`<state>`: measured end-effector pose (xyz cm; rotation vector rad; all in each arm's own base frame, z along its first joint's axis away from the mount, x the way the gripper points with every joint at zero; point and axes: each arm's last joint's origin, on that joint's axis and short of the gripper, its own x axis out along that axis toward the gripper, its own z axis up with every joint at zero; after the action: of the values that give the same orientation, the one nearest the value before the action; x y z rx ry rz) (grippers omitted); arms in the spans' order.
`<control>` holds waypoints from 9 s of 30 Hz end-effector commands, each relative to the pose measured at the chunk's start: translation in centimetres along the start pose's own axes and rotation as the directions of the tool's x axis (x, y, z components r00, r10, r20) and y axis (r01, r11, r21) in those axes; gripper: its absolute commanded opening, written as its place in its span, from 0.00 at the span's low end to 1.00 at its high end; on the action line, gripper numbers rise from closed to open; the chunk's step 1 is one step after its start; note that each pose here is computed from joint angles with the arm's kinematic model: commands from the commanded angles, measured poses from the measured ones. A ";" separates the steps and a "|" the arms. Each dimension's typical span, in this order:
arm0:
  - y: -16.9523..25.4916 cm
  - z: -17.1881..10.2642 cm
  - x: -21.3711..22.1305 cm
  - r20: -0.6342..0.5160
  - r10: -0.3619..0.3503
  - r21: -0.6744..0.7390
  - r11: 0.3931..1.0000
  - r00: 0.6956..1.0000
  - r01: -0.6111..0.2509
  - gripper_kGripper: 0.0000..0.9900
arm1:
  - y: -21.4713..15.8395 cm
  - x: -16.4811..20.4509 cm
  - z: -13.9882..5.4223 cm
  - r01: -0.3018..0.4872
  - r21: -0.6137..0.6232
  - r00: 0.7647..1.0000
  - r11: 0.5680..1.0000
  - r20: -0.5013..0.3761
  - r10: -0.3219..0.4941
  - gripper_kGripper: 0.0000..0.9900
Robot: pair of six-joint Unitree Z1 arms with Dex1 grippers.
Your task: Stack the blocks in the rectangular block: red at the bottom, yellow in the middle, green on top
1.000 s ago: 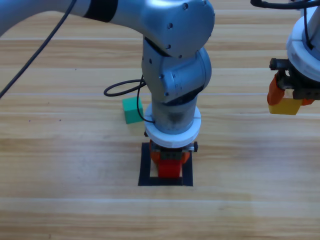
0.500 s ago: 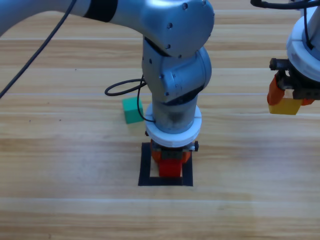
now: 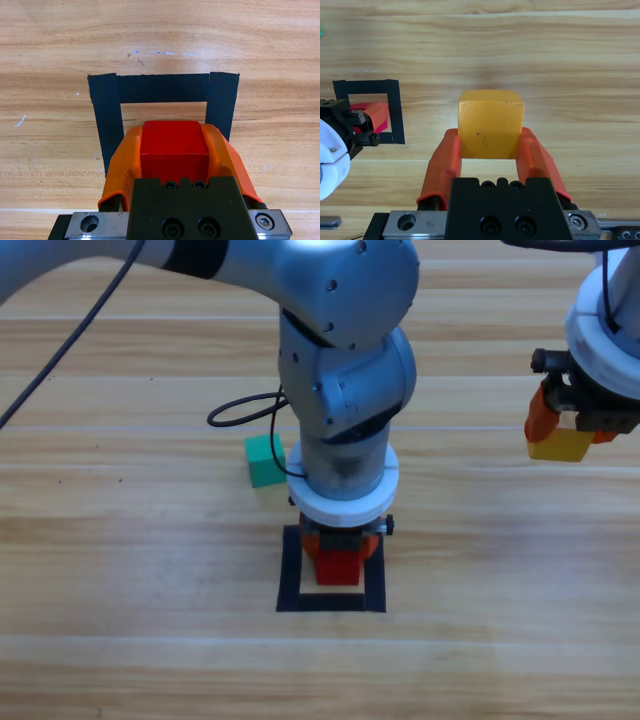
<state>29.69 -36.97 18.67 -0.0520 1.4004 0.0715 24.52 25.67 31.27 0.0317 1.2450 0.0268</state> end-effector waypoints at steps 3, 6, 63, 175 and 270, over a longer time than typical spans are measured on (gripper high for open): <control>0.8 0.2 3.7 -0.052 0.072 -0.013 0.997 0.996 -0.072 0.29 | 0.8 1.3 -0.9 0.016 -0.039 1.000 0.999 -0.025 -0.017 0.28; 0.5 -0.2 3.7 -0.055 0.068 -0.018 0.997 0.996 -0.069 0.84 | 0.8 1.4 -1.0 0.018 -0.040 1.000 0.999 -0.025 -0.019 0.28; 33.4 -11.5 -15.9 0.613 -0.332 0.311 0.936 0.717 0.167 0.99 | 15.8 7.4 -4.7 -0.073 -0.165 0.996 0.984 -0.066 0.063 0.28; 29.7 -4.3 -14.5 0.528 -0.350 0.222 0.936 0.774 0.272 0.99 | 12.7 -6.4 -3.4 -0.083 -0.150 0.984 0.985 0.146 0.105 1.00; 6.9 13.4 4.6 -0.096 0.034 -0.255 0.965 0.995 -0.057 0.98 | -6.0 -1.8 -9.7 -0.268 -0.658 0.897 0.704 0.097 0.432 1.00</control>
<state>42.18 -29.43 19.98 -0.2676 1.4242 0.2557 15.17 19.26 30.89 -0.2701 0.8835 0.7579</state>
